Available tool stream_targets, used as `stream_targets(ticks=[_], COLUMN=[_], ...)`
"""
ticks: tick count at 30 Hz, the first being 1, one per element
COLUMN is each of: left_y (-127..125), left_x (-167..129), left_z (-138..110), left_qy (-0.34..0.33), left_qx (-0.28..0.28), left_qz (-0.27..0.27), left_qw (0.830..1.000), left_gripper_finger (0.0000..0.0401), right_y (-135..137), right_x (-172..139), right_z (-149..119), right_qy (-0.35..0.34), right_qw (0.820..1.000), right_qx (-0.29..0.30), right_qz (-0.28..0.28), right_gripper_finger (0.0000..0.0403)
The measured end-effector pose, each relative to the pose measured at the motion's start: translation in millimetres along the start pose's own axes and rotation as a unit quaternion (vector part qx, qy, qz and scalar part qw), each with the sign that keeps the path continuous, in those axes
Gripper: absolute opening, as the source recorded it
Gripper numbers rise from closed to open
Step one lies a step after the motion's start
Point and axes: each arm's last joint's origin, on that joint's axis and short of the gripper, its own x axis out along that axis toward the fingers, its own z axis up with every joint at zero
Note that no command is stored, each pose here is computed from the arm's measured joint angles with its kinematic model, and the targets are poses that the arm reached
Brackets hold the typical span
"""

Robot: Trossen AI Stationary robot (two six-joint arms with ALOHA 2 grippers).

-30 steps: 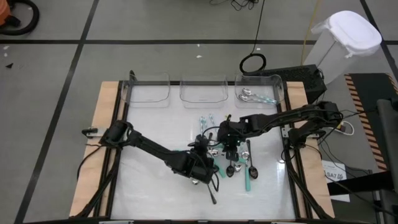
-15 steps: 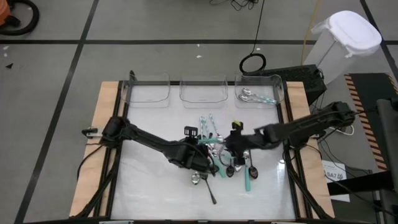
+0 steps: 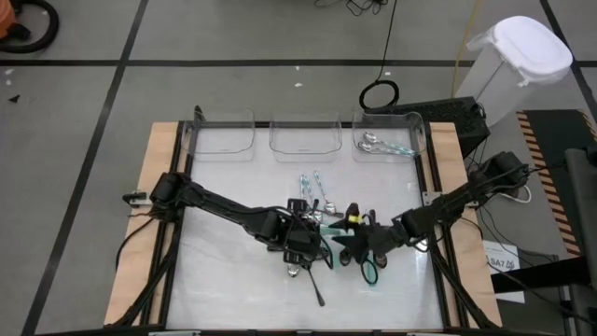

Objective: Sort silverware by color (type)
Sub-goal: Put the green spoon into the center transparent bin

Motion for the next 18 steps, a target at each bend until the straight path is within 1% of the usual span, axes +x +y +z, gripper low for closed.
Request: stream_targets(ticks=[3, 5, 9, 12, 14, 18], left_y=[5.4, 7.4, 10.9, 13.2, 15.6, 22.4], left_x=[0.9, 2.7, 4.9, 6.1, 5.8, -2.7], left_z=[0.6, 0.0, 0.2, 1.4, 4.2, 9.1], left_qy=[0.0, 0.004, 0.009, 0.006, -0.008, -0.038], left_qx=[-0.026, -0.04, -0.059, -0.066, -0.072, -0.079], left_qz=[-0.006, -0.021, -0.059, -0.071, -0.08, -0.103], left_qw=[1.0, 0.999, 0.997, 0.995, 0.994, 0.991], left_gripper_finger=[0.0031, 0.0031, 0.0031, 0.0031, 0.0031, 0.0031], right_y=[8.8, 14.1, 20.5, 23.9, 25.6, 26.7], right_x=[-2.5, -5.9, -13.3, -17.0, -18.3, -19.2], right_z=[2.8, 4.6, 8.7, 10.6, 11.5, 12.1], right_qy=[-0.002, -0.005, 0.011, 0.015, 0.012, 0.01], right_qw=[1.0, 0.999, 0.996, 0.991, 0.989, 0.989], right_qx=[-0.016, -0.035, -0.089, -0.13, -0.141, -0.144], right_qz=[0.006, 0.013, -0.029, -0.041, -0.039, -0.038], right_gripper_finger=[0.0203, 0.0203, 0.0203, 0.0203, 0.0203, 0.0203])
